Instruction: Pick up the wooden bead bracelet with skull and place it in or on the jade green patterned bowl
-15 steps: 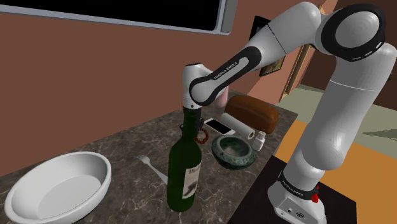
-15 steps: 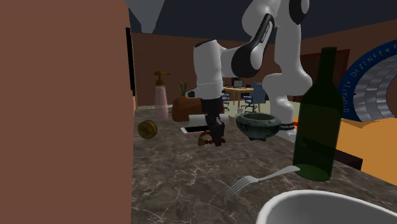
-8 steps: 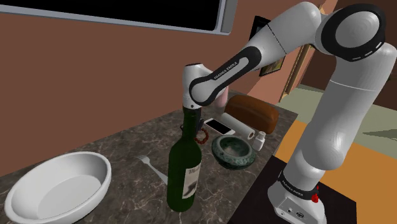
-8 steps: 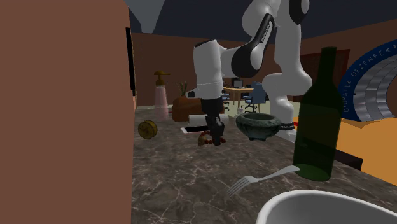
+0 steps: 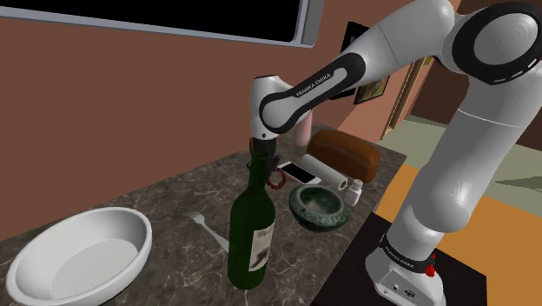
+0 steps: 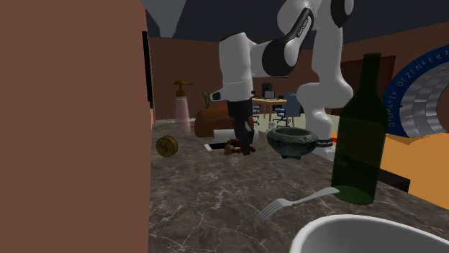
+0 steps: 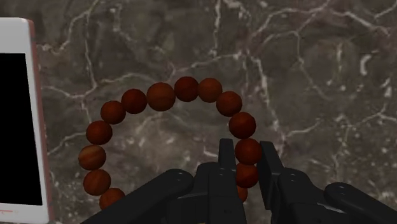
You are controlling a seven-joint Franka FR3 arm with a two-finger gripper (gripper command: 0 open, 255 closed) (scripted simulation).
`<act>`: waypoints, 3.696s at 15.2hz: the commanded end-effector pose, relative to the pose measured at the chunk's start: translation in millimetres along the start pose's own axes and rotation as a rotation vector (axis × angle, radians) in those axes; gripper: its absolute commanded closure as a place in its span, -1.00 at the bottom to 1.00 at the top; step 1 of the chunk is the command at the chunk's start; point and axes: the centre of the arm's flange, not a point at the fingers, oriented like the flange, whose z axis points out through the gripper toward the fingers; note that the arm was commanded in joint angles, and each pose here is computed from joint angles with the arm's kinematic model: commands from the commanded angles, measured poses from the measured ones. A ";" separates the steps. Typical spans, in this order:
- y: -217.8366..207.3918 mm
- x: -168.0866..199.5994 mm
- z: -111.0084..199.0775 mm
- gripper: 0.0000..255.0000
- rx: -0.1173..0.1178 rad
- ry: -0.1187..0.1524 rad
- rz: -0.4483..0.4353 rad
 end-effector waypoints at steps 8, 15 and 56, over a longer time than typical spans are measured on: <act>0.3 -6.0 -46.9 1.00 0.000 0.000 0.000; 0.8 -11.1 -83.5 1.00 0.000 0.000 0.000; 0.3 -215.0 -53.9 1.00 0.000 0.000 0.000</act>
